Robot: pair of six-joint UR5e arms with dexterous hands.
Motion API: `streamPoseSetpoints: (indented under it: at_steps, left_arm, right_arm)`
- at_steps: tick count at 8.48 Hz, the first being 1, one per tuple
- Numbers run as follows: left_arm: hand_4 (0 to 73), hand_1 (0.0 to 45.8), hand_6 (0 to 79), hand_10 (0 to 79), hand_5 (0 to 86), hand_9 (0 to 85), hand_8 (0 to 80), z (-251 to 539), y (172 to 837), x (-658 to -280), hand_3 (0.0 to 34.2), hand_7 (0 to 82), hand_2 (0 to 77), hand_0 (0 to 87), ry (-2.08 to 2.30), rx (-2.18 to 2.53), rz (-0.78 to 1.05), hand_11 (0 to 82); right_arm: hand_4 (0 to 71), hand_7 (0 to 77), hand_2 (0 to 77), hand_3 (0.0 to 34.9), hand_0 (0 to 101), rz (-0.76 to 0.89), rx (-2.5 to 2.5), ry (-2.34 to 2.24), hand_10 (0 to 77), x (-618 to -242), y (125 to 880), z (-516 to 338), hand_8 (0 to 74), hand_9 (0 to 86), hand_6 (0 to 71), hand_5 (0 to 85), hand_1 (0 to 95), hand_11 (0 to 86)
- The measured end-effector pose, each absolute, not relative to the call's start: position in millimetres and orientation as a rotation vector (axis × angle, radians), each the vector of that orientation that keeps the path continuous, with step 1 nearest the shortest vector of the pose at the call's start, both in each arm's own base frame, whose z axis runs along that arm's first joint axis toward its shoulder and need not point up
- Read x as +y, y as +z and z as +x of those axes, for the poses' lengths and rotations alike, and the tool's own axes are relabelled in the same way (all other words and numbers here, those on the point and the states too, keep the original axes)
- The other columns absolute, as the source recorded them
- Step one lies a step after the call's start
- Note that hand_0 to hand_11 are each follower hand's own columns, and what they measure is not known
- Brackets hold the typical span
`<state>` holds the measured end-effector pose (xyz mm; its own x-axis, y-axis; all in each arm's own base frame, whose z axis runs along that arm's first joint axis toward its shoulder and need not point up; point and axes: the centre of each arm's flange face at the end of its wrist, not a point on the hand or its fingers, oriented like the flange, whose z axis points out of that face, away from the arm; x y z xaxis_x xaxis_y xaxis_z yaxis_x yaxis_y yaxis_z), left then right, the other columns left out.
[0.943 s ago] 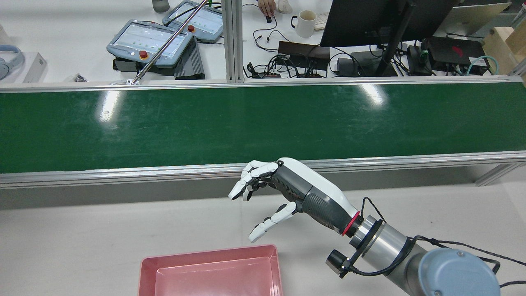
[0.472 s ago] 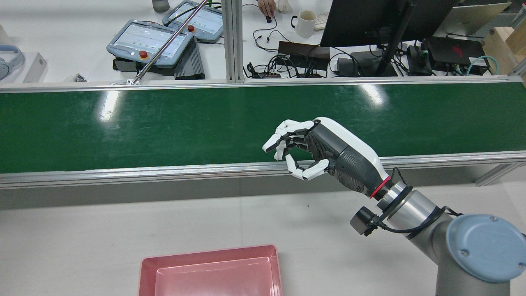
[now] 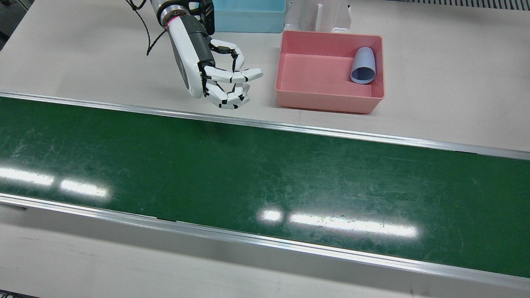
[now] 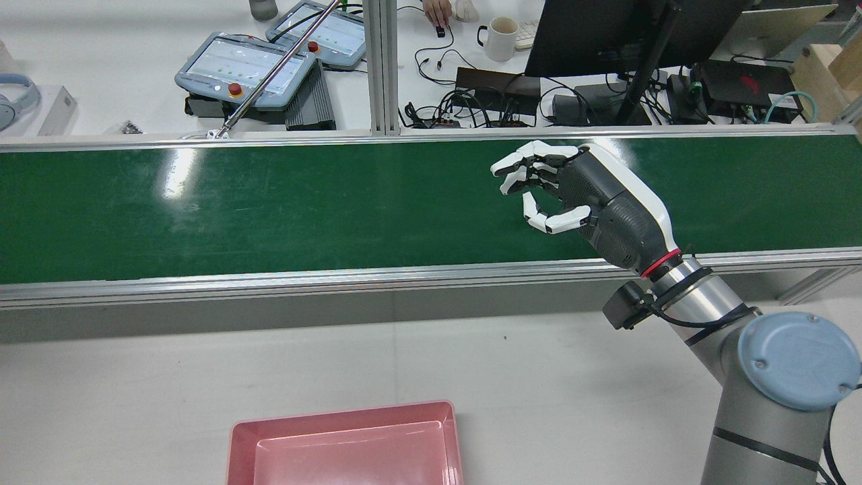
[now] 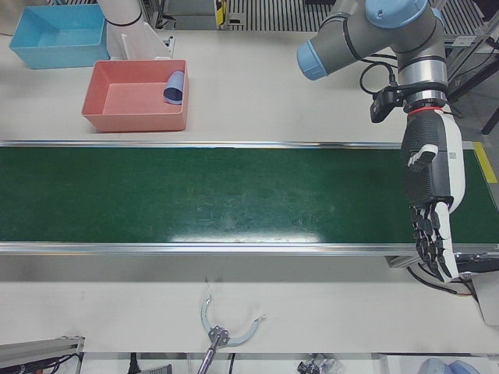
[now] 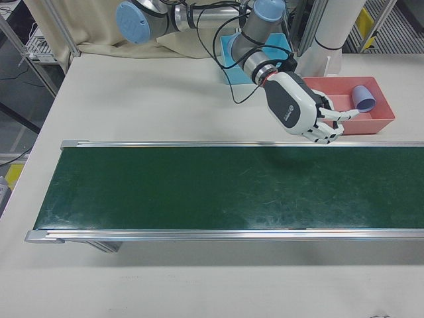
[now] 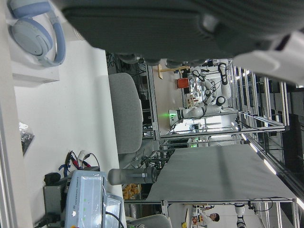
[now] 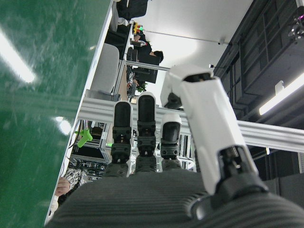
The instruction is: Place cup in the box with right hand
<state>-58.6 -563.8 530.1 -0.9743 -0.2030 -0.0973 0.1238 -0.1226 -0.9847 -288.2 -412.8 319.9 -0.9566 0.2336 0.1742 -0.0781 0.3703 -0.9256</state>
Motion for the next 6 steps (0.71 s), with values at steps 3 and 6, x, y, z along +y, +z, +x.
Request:
streamPoseSetpoints:
  at_steps: [3, 6]
  left_arm:
    - [0.0, 0.5, 0.0, 0.0, 0.0, 0.5, 0.0, -58, 530, -564, 0.0, 0.0, 0.5, 0.0, -2.201, 1.921, -0.089, 0.0]
    - [0.0, 0.5, 0.0, 0.0, 0.0, 0.5, 0.0, -58, 530, -564, 0.0, 0.0, 0.5, 0.0, -2.201, 1.921, -0.089, 0.0]
  right_arm:
    - [26.7, 69.3, 50.7, 0.0, 80, -0.075, -2.412, 1.709, 22.9, -472, 371, -280, 31.6, 42.0, 19.6, 16.9, 35.5, 36.5]
    - [37.1, 70.4, 59.5, 0.0, 80, 0.03, -2.396, 1.731, 24.0, -520, 395, -236, 33.3, 43.6, 21.8, 16.4, 35.5, 37.1]
